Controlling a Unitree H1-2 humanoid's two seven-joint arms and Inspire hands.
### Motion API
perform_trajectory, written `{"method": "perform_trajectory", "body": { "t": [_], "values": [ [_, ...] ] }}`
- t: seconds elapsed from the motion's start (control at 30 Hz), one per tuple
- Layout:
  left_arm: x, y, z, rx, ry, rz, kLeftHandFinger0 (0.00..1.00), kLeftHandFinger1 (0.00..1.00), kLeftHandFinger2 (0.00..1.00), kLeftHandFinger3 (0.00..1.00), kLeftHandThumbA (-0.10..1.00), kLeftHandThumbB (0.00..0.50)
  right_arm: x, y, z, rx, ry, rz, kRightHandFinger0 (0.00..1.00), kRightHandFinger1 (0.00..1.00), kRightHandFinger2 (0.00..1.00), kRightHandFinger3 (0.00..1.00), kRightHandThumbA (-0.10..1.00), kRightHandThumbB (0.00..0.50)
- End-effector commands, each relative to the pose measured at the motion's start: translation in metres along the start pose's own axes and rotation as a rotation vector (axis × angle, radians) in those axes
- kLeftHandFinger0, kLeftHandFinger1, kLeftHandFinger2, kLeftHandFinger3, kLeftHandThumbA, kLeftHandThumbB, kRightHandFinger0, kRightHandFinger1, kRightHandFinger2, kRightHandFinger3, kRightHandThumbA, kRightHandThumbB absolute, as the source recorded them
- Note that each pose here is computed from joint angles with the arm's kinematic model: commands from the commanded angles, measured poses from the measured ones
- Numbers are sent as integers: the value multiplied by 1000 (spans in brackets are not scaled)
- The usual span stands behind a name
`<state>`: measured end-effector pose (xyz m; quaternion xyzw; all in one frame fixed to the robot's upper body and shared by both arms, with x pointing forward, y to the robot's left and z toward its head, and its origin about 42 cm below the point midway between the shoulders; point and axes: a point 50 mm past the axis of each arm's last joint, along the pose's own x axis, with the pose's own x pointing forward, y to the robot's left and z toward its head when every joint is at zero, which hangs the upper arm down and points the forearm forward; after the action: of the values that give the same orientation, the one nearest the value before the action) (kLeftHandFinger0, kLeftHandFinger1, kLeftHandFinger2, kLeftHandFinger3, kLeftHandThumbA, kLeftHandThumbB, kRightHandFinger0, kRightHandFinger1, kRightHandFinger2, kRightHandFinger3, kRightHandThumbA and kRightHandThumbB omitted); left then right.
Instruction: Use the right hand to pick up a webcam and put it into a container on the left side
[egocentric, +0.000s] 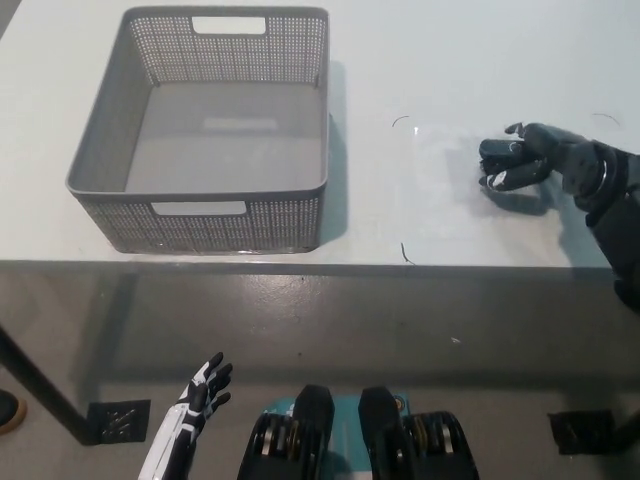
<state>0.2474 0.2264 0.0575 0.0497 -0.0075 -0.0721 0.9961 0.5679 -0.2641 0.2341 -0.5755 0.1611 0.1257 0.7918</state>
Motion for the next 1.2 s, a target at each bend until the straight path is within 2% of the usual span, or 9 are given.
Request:
{"method": "perform_trajectory", "body": {
  "t": [0.0,0.4,0.5,0.57,0.67,0.73,0.77,0.83,1.17],
  "values": [
    [3,3,8,12,-51,-11,1000,1000,1000,1000,1000,166,2,-8,12,-29,-46,-46,1000,1000,1000,1000,782,500],
    [10,7,12,5,-69,-19,1000,1000,1000,1000,1000,167,5,8,12,6,-61,-39,1000,1000,1000,1000,764,500],
    [11,6,14,15,-68,-13,1000,1000,1000,1000,1000,167,4,8,12,86,-122,-83,1000,1000,1000,1000,617,449],
    [11,6,14,15,-65,-12,1000,1000,1000,1000,1000,177,3,7,11,91,-159,-160,730,785,831,1000,557,436],
    [13,7,16,22,-71,-9,1000,1000,1000,1000,1000,166,2,5,13,152,-205,-264,129,237,303,426,254,300],
    [15,8,17,23,-73,-10,1000,1000,1000,1000,1000,170,1,4,14,189,-221,-315,6,186,372,417,-5,250],
    [15,8,17,24,-73,-10,1000,1000,1000,1000,1000,176,1,4,14,196,-225,-326,1,161,417,391,-81,156],
    [16,8,18,20,-76,-11,1000,1000,1000,1000,1000,175,-1,0,14,248,-253,-378,0,345,741,737,-100,122],
    [18,10,17,34,-77,-4,1000,1000,1000,1000,1000,175,-4,-13,17,304,-305,-474,0,446,823,912,-100,141]
  ]
}}
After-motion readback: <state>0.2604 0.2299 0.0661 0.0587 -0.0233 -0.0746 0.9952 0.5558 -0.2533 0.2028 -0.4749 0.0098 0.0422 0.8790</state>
